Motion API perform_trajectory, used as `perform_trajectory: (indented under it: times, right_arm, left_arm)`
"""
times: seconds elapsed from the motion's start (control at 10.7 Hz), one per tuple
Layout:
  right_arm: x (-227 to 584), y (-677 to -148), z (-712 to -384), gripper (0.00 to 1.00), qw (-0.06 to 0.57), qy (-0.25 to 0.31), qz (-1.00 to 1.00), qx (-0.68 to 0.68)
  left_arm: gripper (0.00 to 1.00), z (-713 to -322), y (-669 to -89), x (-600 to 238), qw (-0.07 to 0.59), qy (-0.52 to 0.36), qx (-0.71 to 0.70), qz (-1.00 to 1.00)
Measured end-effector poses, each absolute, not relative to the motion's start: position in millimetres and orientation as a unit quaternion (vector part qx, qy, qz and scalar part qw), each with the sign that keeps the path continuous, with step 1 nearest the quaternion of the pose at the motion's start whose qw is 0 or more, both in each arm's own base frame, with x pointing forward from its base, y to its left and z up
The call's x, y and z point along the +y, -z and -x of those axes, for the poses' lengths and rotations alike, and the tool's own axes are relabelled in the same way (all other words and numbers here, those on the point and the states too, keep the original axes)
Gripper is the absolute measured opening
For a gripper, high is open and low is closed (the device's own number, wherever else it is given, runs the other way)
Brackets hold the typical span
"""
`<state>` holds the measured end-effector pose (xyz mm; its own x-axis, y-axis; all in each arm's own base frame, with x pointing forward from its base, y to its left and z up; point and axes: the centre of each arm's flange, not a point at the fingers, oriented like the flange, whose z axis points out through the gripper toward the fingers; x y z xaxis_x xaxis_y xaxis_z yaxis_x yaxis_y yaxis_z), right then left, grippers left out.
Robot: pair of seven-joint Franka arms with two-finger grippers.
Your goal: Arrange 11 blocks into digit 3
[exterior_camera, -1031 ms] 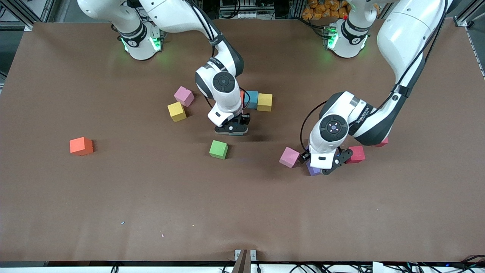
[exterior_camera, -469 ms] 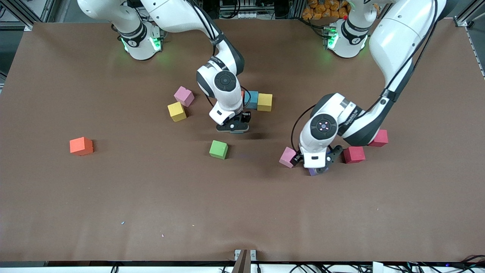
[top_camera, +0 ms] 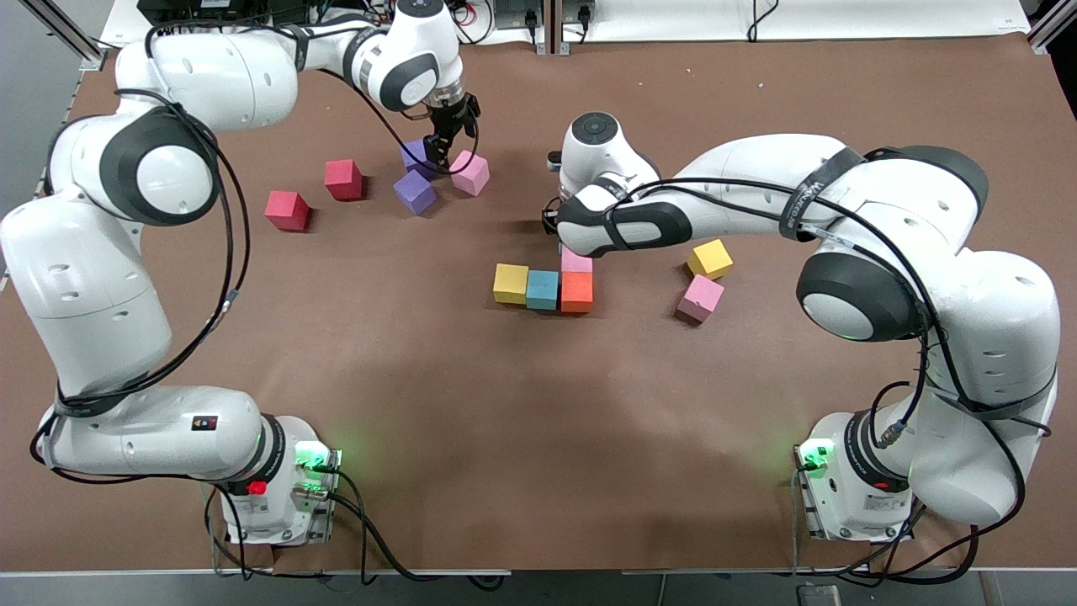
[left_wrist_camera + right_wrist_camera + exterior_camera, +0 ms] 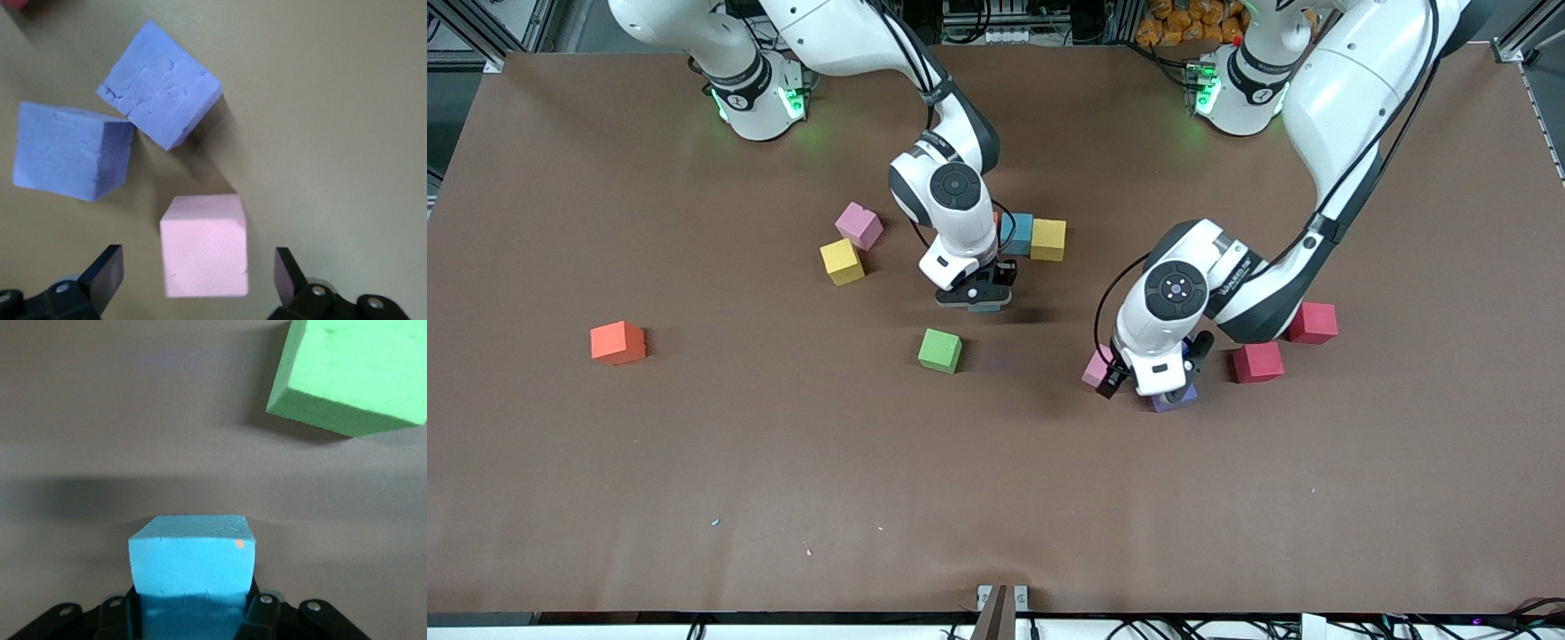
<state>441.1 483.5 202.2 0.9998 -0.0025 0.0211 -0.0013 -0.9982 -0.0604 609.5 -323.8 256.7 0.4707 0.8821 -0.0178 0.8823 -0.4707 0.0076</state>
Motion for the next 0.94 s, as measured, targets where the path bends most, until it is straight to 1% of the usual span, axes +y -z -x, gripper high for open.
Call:
perform_trajectory:
  times: [0.28, 0.94]
  right_arm:
    - [484.3, -202.6, -440.3, 0.53, 0.031, 0.010, 0.999, 0.027]
    - [476.9, -203.2, -444.7, 0.53, 0.025, 0.012, 0.999, 0.037]
  left_arm:
    - [1.00, -616.8, -240.1, -313.0, 0.007, 0.008, 0.545, -0.838]
    - [1.00, -605.6, -220.4, -329.0, -0.001, 0.020, 0.543, -0.840]
